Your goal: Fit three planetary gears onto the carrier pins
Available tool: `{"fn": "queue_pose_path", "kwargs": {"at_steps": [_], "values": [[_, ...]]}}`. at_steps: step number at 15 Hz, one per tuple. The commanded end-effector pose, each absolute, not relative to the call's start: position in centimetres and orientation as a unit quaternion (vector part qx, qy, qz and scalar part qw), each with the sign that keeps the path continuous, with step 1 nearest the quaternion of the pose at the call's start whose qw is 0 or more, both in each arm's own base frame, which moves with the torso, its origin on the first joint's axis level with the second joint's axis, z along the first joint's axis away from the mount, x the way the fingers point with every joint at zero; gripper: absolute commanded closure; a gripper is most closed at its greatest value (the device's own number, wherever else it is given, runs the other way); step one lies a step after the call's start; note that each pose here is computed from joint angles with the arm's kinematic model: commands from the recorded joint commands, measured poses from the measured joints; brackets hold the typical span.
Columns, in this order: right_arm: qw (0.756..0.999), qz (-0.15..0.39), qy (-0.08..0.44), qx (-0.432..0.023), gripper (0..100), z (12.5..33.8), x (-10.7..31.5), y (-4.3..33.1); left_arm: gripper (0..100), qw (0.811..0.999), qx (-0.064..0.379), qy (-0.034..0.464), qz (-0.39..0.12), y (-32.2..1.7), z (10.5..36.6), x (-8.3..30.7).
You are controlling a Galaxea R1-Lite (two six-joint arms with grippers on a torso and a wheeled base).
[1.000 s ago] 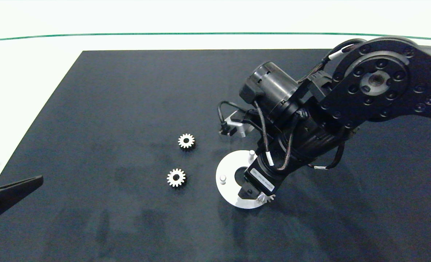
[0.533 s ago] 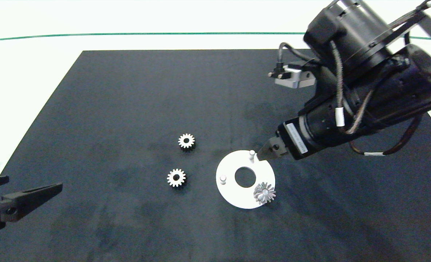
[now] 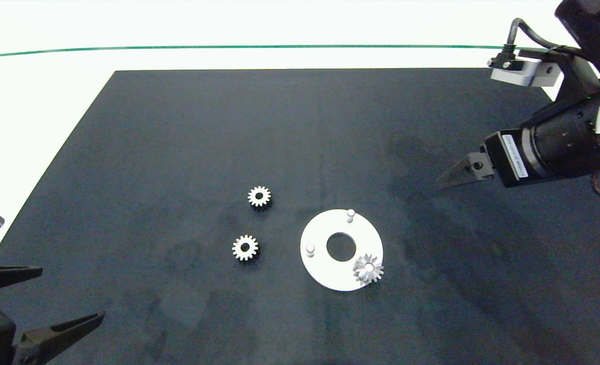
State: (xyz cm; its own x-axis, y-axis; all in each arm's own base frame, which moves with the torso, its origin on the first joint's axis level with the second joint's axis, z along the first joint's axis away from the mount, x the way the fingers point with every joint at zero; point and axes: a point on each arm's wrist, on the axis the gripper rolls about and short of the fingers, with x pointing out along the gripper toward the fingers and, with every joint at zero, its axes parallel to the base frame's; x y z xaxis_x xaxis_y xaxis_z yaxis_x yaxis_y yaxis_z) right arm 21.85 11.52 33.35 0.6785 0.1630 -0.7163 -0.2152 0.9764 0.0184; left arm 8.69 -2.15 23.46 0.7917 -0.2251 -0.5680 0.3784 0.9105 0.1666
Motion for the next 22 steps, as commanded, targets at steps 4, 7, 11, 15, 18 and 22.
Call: {"fn": "queue_pose_path", "kwargs": {"at_steps": [4,7,11,15,18,22], "values": [[0.927,0.098,0.362,-0.012,0,34.9,18.1,8.6,0,0.894,0.175,0.311,-0.271,-4.6,23.7,9.0],[0.925,0.098,0.368,-0.014,0,34.4,17.4,8.3,0,0.897,0.171,0.297,-0.280,-6.2,23.4,11.5],[0.927,0.098,0.363,-0.011,0,34.2,16.9,8.0,0,0.904,0.170,0.283,-0.272,-8.1,22.6,14.9],[0.926,0.100,0.365,-0.011,0,34.1,16.8,8.0,0,0.915,0.149,0.266,-0.264,-9.5,22.3,16.9],[0.926,0.095,0.366,-0.009,0,33.9,16.6,7.6,0,0.914,0.161,0.268,-0.259,-10.6,22.0,17.6],[0.924,0.096,0.369,-0.007,0,33.6,16.2,7.2,0,0.917,0.162,0.248,-0.269,-12.6,23.3,18.4]]}}
